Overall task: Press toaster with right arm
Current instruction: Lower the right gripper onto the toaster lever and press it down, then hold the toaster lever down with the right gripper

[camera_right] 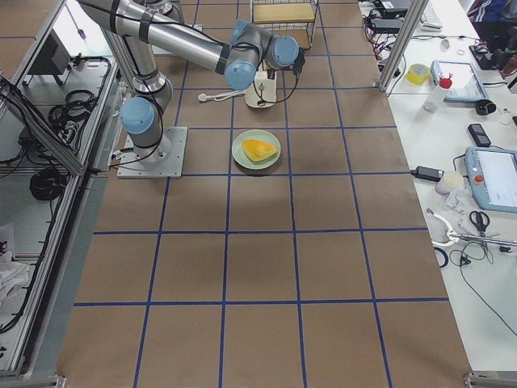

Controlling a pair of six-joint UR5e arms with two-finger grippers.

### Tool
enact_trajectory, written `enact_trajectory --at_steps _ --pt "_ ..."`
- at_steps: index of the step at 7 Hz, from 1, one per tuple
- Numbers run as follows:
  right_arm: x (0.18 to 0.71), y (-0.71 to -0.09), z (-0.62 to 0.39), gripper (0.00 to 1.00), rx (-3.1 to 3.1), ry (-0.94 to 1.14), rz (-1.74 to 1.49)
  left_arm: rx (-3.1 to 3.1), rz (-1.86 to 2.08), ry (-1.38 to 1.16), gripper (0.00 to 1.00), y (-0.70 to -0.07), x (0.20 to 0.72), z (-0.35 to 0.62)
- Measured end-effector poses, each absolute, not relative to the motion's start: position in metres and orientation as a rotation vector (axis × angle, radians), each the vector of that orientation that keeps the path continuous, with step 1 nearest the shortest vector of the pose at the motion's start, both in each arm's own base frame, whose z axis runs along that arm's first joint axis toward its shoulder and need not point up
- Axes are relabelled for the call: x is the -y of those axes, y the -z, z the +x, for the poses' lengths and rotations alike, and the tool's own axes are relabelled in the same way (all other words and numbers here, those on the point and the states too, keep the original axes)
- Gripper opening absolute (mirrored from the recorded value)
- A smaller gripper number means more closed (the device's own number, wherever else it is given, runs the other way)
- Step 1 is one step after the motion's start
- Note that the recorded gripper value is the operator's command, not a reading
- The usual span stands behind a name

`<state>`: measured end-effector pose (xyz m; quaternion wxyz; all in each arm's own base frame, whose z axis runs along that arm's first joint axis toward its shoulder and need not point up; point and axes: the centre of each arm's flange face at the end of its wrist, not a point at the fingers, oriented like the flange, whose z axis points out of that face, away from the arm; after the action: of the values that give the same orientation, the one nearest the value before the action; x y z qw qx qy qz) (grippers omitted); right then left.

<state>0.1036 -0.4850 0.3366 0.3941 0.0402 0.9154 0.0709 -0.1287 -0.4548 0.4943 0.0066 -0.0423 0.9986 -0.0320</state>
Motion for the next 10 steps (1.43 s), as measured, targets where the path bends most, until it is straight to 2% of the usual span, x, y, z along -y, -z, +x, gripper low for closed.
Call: enact_trajectory --at_steps 4,10 --pt "0.479 -0.285 0.096 0.0 -2.312 -0.233 0.13 -3.124 -0.132 0.1 1.0 -0.494 0.455 -0.129" --pt "0.473 -0.241 0.092 0.0 -2.369 -0.316 0.133 -3.124 -0.132 0.1 1.0 -0.494 0.455 -0.129"
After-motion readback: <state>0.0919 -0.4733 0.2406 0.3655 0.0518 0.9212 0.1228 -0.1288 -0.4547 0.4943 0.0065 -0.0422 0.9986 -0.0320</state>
